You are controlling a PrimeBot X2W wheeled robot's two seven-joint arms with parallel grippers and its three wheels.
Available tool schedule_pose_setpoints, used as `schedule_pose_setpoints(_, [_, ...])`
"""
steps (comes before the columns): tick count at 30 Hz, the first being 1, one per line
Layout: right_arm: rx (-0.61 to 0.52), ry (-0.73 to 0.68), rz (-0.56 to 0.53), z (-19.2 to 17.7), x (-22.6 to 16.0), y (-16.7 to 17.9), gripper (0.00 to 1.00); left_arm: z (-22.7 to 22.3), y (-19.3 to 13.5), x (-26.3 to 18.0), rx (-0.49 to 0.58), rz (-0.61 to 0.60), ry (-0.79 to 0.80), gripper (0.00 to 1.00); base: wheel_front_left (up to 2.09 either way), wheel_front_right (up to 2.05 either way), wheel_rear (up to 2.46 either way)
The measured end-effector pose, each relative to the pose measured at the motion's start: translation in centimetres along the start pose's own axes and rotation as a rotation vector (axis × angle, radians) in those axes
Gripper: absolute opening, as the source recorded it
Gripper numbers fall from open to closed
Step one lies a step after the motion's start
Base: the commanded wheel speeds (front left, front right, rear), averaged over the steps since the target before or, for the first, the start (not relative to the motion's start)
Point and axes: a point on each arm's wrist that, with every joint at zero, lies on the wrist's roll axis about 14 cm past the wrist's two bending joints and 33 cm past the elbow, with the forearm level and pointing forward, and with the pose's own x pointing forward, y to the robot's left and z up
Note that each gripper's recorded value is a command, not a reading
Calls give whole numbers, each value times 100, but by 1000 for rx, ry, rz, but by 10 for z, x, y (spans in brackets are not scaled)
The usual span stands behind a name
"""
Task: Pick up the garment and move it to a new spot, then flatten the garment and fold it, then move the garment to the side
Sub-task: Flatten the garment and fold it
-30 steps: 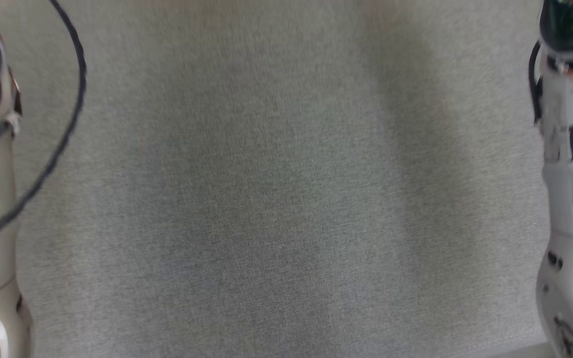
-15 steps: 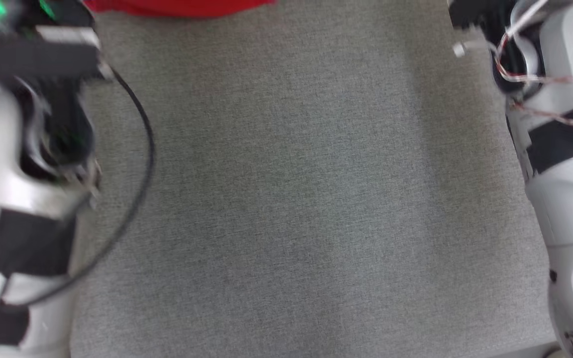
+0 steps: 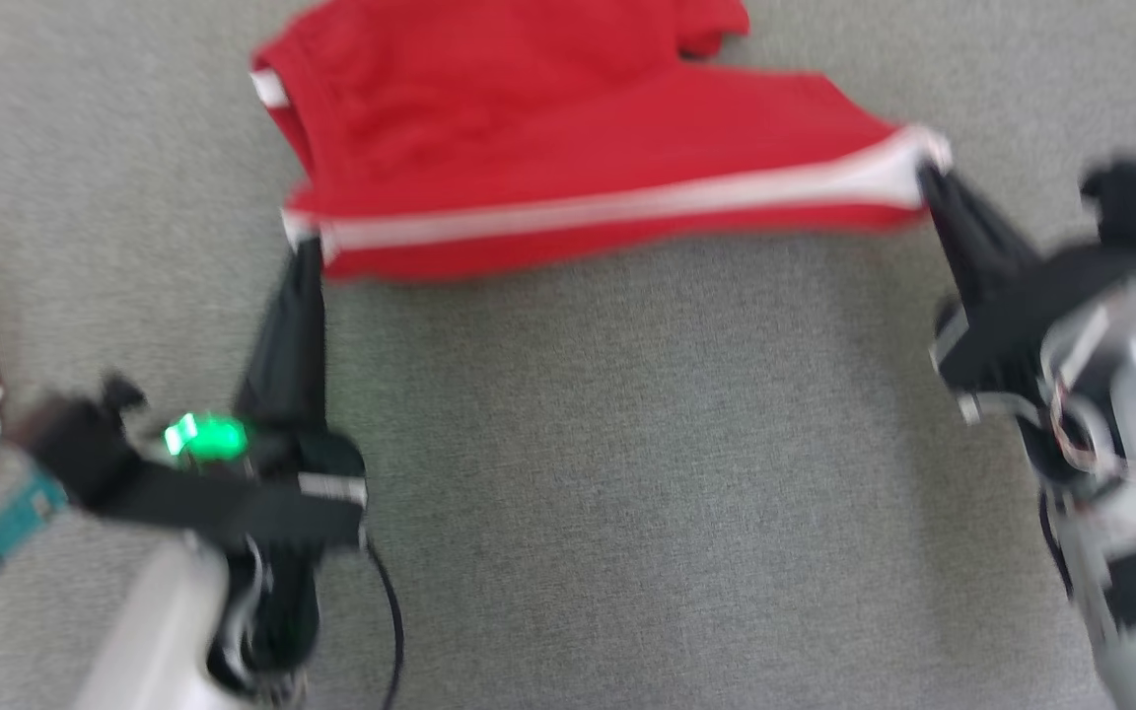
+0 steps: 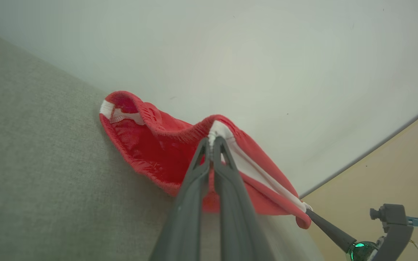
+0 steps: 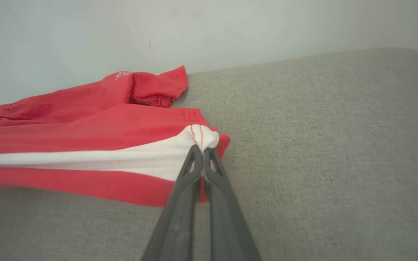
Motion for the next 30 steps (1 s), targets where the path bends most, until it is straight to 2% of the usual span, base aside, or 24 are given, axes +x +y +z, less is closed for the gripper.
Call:
schedule_pose_setpoints(8, [103,39,-48,-30,-65,0,0,-28,-4,-66,-19,77,115,0,0,0,0])
schedule_pose_setpoints(18, [189,166,-104,-74,-137,9,0,-53,-7,-137,-47,146,283,0,0,0,0])
schedule_pose_setpoints(30, [182,341,-147,-104,-209,11,0,-83,-2,-214,-36,245,566,0,0,0,0])
